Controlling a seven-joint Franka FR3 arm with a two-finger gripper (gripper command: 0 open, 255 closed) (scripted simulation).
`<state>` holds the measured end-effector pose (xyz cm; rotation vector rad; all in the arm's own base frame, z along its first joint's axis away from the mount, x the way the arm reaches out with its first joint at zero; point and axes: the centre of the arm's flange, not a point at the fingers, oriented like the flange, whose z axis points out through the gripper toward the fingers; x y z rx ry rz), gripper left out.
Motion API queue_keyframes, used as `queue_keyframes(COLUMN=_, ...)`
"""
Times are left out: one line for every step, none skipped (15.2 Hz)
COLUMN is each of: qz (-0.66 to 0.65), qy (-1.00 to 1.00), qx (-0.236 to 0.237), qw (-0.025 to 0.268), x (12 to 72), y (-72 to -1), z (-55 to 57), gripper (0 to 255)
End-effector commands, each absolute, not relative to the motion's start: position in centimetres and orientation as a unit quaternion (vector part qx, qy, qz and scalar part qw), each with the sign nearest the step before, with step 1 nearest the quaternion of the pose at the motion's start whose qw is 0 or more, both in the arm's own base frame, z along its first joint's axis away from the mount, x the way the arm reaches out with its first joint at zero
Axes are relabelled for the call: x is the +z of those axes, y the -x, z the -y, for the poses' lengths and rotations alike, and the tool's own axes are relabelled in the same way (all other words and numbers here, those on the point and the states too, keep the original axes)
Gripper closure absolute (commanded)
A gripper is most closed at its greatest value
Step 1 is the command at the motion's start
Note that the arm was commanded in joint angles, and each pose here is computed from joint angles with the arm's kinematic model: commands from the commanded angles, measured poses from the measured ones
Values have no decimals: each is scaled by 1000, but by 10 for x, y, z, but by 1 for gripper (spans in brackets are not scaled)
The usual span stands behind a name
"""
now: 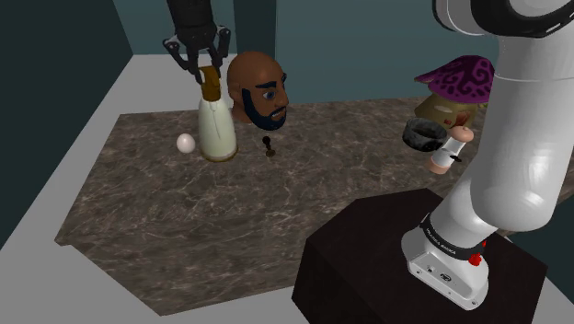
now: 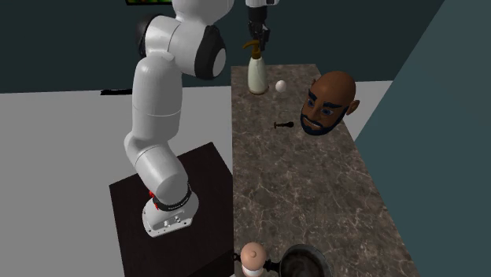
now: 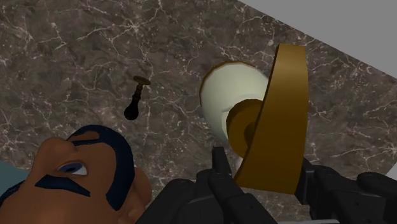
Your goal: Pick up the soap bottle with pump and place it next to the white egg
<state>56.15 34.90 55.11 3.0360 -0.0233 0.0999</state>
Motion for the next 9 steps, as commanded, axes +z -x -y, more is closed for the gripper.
queue_keyframes(qz=8, qy=-998, qx=33, qw=52, x=542, y=-561, z=-349, gripper=255)
queue_keyframes(qz=8, qy=-998, qx=33, qw=52, x=536, y=-561, z=-349, gripper=255)
queue_keyframes(qz=8, qy=-998, qx=33, qw=52, x=531, y=-561, z=-349, gripper=255)
queue_keyframes(qz=8, qy=-998, qx=33, qw=52, x=526, y=-561, z=-349, gripper=255)
queue_keyframes(qz=8, qy=-998, qx=33, qw=52, x=521, y=-561, z=-349, gripper=255)
queue_keyframes(qz=8, qy=-998, qx=33, qw=52, x=515, y=-561, z=-349, gripper=255)
queue_keyframes(qz=8, qy=-998, qx=33, qw=52, x=510, y=-561, z=-349, gripper=255)
queue_keyframes(qz=8, qy=-998, qx=33, qw=52, x=505, y=-561, z=-349, gripper=255)
queue_keyframes(qz=8, qy=-998, qx=33, qw=52, x=499, y=-561, z=-349, gripper=255)
